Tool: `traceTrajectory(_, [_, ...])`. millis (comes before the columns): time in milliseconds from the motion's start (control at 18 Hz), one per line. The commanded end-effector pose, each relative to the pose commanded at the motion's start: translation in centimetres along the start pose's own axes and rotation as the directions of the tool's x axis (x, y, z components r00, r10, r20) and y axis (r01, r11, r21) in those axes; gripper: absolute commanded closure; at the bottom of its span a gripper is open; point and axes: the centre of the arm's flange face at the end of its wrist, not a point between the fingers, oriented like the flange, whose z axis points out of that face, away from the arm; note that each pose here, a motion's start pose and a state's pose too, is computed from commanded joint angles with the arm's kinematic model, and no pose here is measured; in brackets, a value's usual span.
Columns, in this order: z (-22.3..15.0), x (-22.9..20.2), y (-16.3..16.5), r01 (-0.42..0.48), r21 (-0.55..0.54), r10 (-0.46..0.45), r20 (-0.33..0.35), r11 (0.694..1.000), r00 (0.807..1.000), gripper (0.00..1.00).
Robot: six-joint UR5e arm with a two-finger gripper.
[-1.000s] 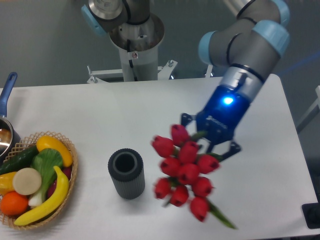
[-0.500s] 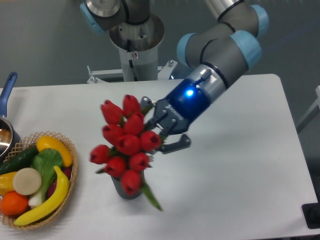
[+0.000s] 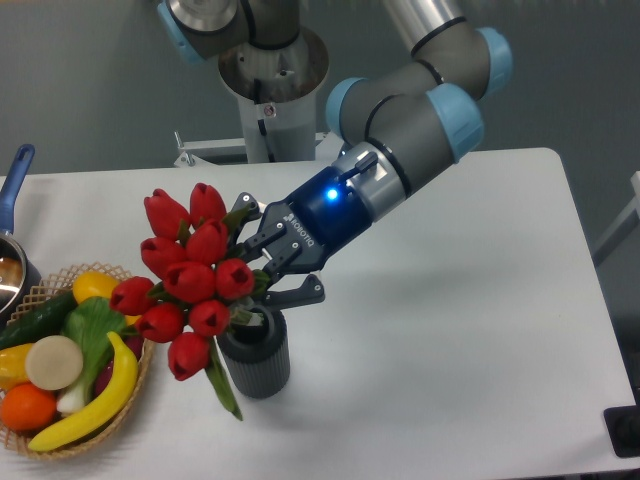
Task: Insert the flowers into the vase
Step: 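Lower the tulip stems into the vase opening with the gripper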
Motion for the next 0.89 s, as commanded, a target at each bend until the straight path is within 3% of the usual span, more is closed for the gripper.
traceTrajectory(889, [-0.9,0.2,9.7,-0.017,0.001,0.017,0.006,1.000,1.000,0.63])
